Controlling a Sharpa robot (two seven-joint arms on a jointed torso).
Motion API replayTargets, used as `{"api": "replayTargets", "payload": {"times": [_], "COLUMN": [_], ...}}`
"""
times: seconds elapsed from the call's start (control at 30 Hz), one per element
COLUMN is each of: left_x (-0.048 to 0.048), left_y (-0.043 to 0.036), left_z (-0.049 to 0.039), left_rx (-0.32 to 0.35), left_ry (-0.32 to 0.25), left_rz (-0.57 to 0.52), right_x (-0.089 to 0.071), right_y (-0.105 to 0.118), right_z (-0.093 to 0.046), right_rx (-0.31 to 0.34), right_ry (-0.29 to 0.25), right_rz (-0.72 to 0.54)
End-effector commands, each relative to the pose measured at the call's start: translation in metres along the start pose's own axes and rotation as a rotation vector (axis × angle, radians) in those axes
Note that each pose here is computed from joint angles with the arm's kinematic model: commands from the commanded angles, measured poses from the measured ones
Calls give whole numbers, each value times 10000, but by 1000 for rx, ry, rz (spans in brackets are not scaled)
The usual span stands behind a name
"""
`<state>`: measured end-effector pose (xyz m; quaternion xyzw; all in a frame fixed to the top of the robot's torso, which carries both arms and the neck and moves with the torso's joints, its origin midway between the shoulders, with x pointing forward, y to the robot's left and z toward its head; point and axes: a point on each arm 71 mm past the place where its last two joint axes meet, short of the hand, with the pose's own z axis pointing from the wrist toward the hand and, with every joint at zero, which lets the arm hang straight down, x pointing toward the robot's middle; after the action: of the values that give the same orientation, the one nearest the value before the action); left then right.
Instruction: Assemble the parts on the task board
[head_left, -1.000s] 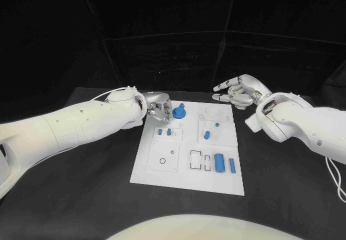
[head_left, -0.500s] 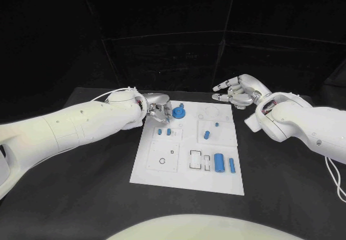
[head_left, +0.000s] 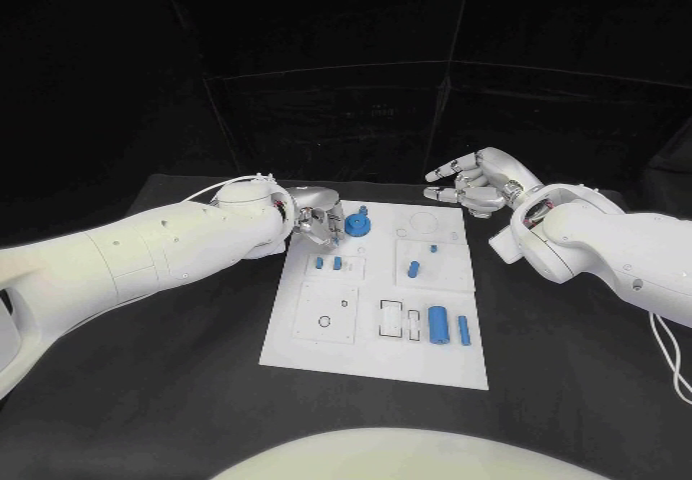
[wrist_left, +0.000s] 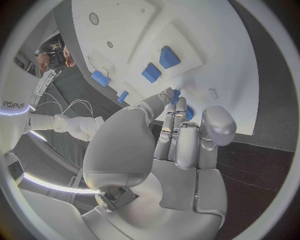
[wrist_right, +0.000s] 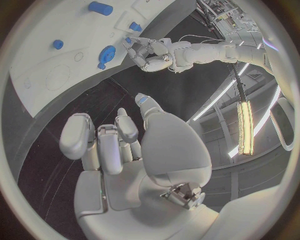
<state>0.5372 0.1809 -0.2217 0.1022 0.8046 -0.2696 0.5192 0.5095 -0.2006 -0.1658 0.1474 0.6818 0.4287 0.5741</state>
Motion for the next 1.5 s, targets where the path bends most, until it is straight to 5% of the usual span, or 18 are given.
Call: {"api": "replayTargets", "payload": {"times": [0.03, 1.17, 1.5], "left_x": [11, 51, 16], "left_y": [2, 23, 54], "left_z": [7, 12, -35], "left_rx": [-11, -15, -12], "left_ry": [17, 12, -34], "left_rz": [-4, -18, -46], "right_x": [-1, -5, -44], "right_y": [17, 8, -82], "right_z": [5, 8, 18], "right_rx": [-10, -5, 38], "right_ry": [4, 3, 15], "right_rz": [3, 2, -18]}}
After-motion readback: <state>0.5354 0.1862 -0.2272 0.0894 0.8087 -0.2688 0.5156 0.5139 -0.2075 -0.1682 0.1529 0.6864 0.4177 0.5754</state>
